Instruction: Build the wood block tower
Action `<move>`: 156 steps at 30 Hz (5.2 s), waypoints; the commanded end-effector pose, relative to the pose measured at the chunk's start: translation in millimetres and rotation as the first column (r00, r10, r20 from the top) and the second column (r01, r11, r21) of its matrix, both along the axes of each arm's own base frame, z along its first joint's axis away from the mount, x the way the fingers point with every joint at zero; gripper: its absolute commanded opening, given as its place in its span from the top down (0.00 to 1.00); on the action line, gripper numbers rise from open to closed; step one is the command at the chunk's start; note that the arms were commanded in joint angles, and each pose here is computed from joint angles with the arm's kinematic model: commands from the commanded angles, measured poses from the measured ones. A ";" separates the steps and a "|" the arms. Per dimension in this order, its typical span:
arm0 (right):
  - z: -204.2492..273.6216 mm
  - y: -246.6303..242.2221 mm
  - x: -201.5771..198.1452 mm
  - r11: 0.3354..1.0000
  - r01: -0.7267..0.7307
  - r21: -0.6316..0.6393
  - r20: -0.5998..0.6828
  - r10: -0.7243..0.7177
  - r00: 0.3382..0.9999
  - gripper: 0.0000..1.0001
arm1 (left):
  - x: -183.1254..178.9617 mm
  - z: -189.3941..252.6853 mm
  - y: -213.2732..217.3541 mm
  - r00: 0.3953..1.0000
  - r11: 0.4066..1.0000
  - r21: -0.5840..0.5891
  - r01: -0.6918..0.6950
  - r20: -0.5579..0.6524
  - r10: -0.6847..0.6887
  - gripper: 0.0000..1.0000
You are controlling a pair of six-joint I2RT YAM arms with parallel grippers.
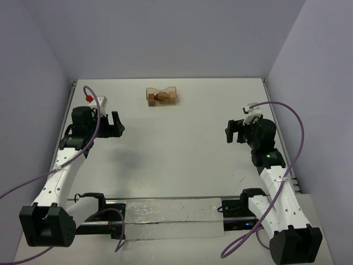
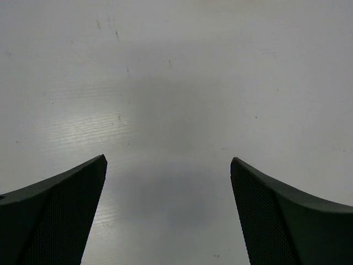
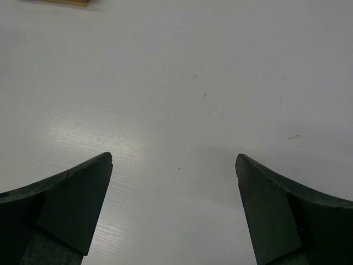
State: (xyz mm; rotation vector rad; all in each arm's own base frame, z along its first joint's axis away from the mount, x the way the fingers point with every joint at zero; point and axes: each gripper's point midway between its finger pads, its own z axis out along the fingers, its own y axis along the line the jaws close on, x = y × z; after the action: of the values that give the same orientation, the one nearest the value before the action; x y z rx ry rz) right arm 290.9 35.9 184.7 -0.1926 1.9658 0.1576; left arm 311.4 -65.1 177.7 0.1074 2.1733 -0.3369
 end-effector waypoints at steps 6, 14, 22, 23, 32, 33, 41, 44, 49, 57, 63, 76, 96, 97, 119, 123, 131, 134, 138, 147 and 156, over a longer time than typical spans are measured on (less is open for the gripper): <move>22.8 -2.4 8.8 1.000 0.013 0.002 0.052 -0.013 0.999 0.00 | 65.0 43.7 24.4 0.965 0.966 -0.038 -0.256 0.049 0.257 0.01; 13.2 -2.3 11.3 1.000 0.011 -0.002 0.017 -0.010 1.000 0.00 | 136.0 40.5 5.0 0.948 0.947 0.050 -0.317 0.035 0.315 0.14; 5.5 -5.1 13.5 1.000 0.021 -0.014 -0.004 -0.021 1.000 0.00 | 198.2 7.0 -39.2 0.952 0.951 0.057 -0.303 -0.029 0.305 0.19; 3.7 -5.2 14.3 1.000 0.022 -0.015 -0.012 -0.022 1.000 0.00 | 206.0 1.3 -44.6 0.952 0.953 0.048 -0.300 -0.044 0.302 0.20; -5.1 -6.6 17.7 0.999 0.029 -0.021 -0.047 -0.030 0.998 0.00 | 246.8 -25.1 -90.5 0.964 0.968 0.004 -0.249 -0.095 0.248 0.22; -5.4 -6.5 18.0 0.999 0.028 -0.021 -0.049 -0.029 0.998 0.00 | 249.8 -28.6 -94.5 0.965 0.970 0.004 -0.244 -0.099 0.243 0.22; -7.1 -7.3 19.4 0.999 0.033 -0.024 -0.056 -0.034 0.998 0.00 | 260.5 -57.3 -115.6 0.966 0.975 0.029 -0.220 -0.134 0.222 0.23; -7.3 -7.4 19.3 0.999 0.034 -0.022 -0.057 -0.035 0.998 0.00 | 266.3 -64.8 -116.8 0.964 0.974 0.033 -0.223 -0.138 0.226 0.24; -7.0 -6.9 19.5 0.999 0.032 -0.021 -0.058 -0.033 0.998 0.00 | 272.6 -79.3 -119.1 0.960 0.973 0.044 -0.228 -0.154 0.232 0.27; -6.5 -5.7 20.1 1.000 0.025 -0.017 -0.061 -0.026 0.998 0.00 | 275.1 -100.5 -116.2 0.955 0.969 0.081 -0.233 -0.168 0.244 0.35; -6.9 -5.5 19.5 1.000 0.024 -0.017 -0.064 -0.025 0.998 0.00 | 275.3 -103.5 -114.1 0.956 0.968 0.094 -0.231 -0.164 0.244 0.49; -4.8 -4.6 18.8 1.000 0.017 -0.017 -0.057 -0.018 0.998 0.00 | 274.6 -95.8 -114.6 0.968 0.975 0.108 -0.193 -0.143 0.208 0.91; 3.6 -3.4 14.6 1.000 0.008 -0.015 -0.026 -0.009 1.000 0.00 | 180.9 -8.7 -93.6 0.999 0.985 0.173 0.026 -0.029 -0.021 1.00; 4.7 -3.6 14.3 1.000 0.009 -0.015 -0.023 -0.009 1.000 0.00 | 173.9 -5.8 -91.1 0.999 0.984 0.178 0.030 -0.031 -0.025 1.00; 9.8 -3.0 11.4 1.000 0.005 -0.013 -0.002 -0.005 1.000 0.00 | 83.1 73.6 -7.7 0.959 0.711 0.651 -0.266 0.250 0.129 1.00; 9.7 -2.5 12.1 1.000 0.005 -0.012 -0.004 -0.005 1.000 0.00 | 74.8 74.5 -7.4 0.956 0.647 0.710 -0.278 0.270 0.115 1.00; 9.3 -3.2 11.7 1.000 0.007 -0.015 -0.005 -0.007 1.000 0.00 | 66.8 44.4 -22.0 0.969 0.523 0.818 -0.238 0.235 0.073 1.00; 9.5 -3.6 11.5 1.000 0.008 -0.015 -0.003 -0.008 1.000 0.00 | 67.2 35.0 -26.1 0.972 0.457 0.859 -0.229 0.230 0.054 1.00; 10.9 -3.8 11.3 1.000 0.010 -0.015 0.001 -0.010 1.000 0.00 | 69.9 31.9 -38.4 0.969 0.408 0.882 -0.237 0.247 0.029 1.00; 14.9 -3.7 11.1 1.000 0.010 -0.013 0.011 -0.010 1.000 0.00 | 72.3 21.1 -59.7 0.966 0.221 0.945 -0.240 0.254 -0.041 1.00; 22.8 -5.6 9.1 1.000 0.027 -0.008 0.037 -0.026 0.999 0.00 | 69.0 16.7 -70.9 0.951 0.096 0.954 -0.283 0.292 -0.104 1.00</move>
State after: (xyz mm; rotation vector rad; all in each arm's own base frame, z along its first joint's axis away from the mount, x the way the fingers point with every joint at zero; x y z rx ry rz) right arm 294.3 34.7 174.8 -0.1922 2.0169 0.1537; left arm 379.9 -134.6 169.2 0.8491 1.7495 1.2307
